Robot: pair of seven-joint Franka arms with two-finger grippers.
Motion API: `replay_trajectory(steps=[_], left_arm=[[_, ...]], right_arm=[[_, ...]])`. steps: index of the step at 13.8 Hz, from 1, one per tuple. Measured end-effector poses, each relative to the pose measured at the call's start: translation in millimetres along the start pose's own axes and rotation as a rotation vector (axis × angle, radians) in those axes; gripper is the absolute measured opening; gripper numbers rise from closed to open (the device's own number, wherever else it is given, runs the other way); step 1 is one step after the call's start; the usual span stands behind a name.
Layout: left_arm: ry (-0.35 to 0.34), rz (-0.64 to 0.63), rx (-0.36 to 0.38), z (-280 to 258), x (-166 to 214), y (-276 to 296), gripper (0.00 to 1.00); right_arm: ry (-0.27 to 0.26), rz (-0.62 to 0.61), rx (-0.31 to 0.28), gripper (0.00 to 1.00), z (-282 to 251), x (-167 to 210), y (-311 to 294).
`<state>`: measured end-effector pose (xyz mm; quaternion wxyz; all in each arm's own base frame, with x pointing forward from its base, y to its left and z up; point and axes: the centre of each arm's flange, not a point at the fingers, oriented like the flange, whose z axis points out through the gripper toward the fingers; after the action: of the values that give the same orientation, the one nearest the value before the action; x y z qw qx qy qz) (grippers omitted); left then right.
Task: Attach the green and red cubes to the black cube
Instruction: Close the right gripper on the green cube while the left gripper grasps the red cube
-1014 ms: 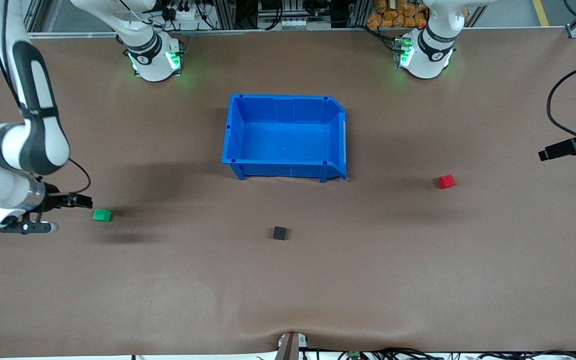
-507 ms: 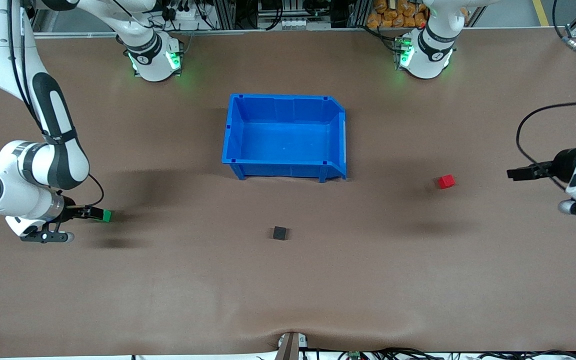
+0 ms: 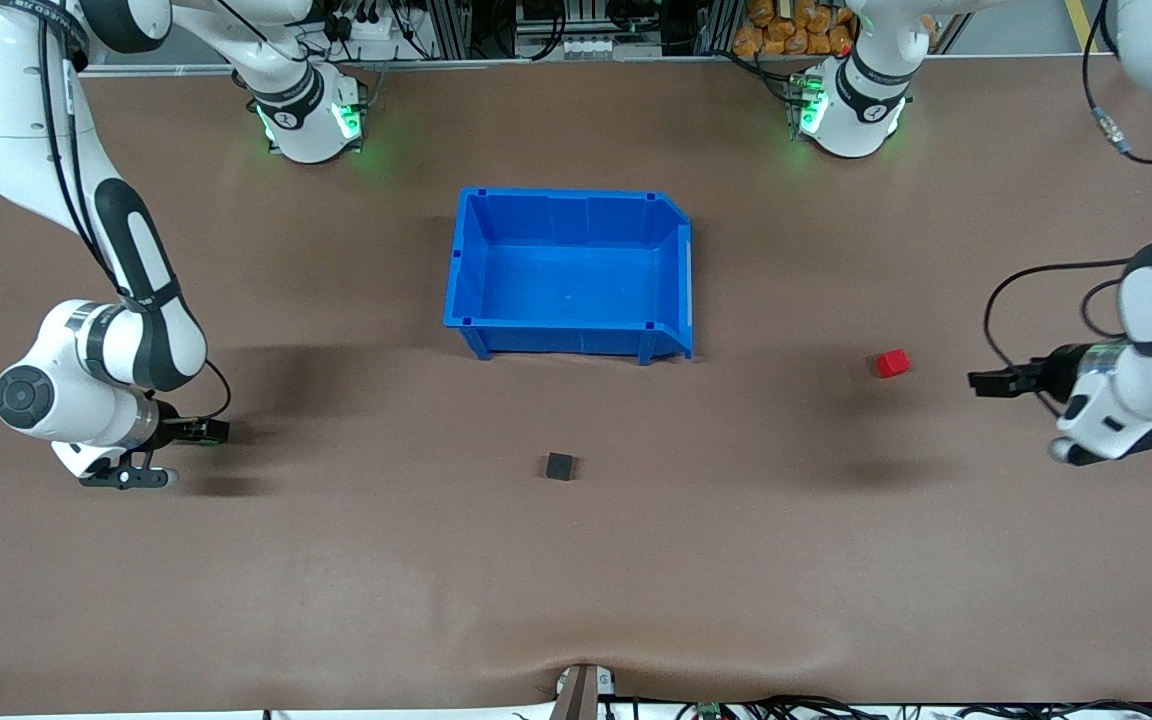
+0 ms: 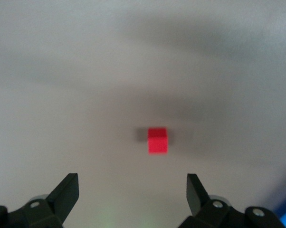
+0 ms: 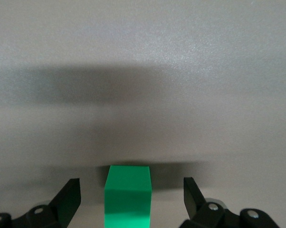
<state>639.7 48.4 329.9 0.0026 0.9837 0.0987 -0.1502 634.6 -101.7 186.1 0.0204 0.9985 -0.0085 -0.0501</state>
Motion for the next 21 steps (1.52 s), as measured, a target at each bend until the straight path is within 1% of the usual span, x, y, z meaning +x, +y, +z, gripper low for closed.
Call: replay_trajectory(steps=[2, 3, 4, 5, 6, 8, 10, 13, 16, 18, 19, 20, 21], left_arm=[[0.004, 0.018, -0.006, 40, 5, 16, 1.0], [-0.008, 0.014, -0.012, 55, 5, 24, 1.0], [-0.019, 0.002, -0.018, 66, 5, 30, 1.0], [-0.027, -0.005, -0.018, 74, 6, 34, 1.0], [-0.032, -0.004, -0.018, 84, 6, 38, 1.0], [-0.021, -0.001, -0.019, 106, 7, 42, 1.0], [-0.016, -0.005, -0.018, 134, 2, 44, 1.0], [-0.044, -0.035, -0.01, 159, -8, 45, 1.0], [-0.063, -0.044, -0.007, 168, -13, 41, 1.0], [-0.072, -0.046, -0.004, 171, -18, 39, 0.98], [-0.074, -0.046, -0.004, 171, -20, 39, 0.9], [-0.075, -0.047, -0.003, 170, -21, 38, 0.86], [-0.075, -0.052, -0.004, 170, -21, 35, 0.86]], right_arm=[[-0.011, 0.0, 0.002, 0.76, 1, -1, 0], [-0.029, -0.001, 0.005, 0.65, 2, -3, -1], [-0.053, -0.002, 0.009, 0.52, 4, -5, -2], [-0.068, -0.004, 0.012, 0.42, 5, -7, -4], [-0.073, -0.008, 0.013, 0.4, 6, -7, -6], [-0.07, -0.044, 0.014, 0.4, 4, -6, -8], [-0.044, -0.155, 0.013, 0.4, -7, 2, -10], [0.024, -0.401, -0.003, 0.4, -38, 20, -8], [0.086, -0.706, -0.023, 0.4, -69, 37, -20], [0.108, -0.876, -0.026, 0.4, -85, 43, -39], [0.114, -0.955, -0.027, 0.4, -92, 45, -48], [0.122, -1.037, -0.033, 0.4, -97, 48, -57], [0.134, -1.133, -0.045, 0.4, -104, 51, -65]])
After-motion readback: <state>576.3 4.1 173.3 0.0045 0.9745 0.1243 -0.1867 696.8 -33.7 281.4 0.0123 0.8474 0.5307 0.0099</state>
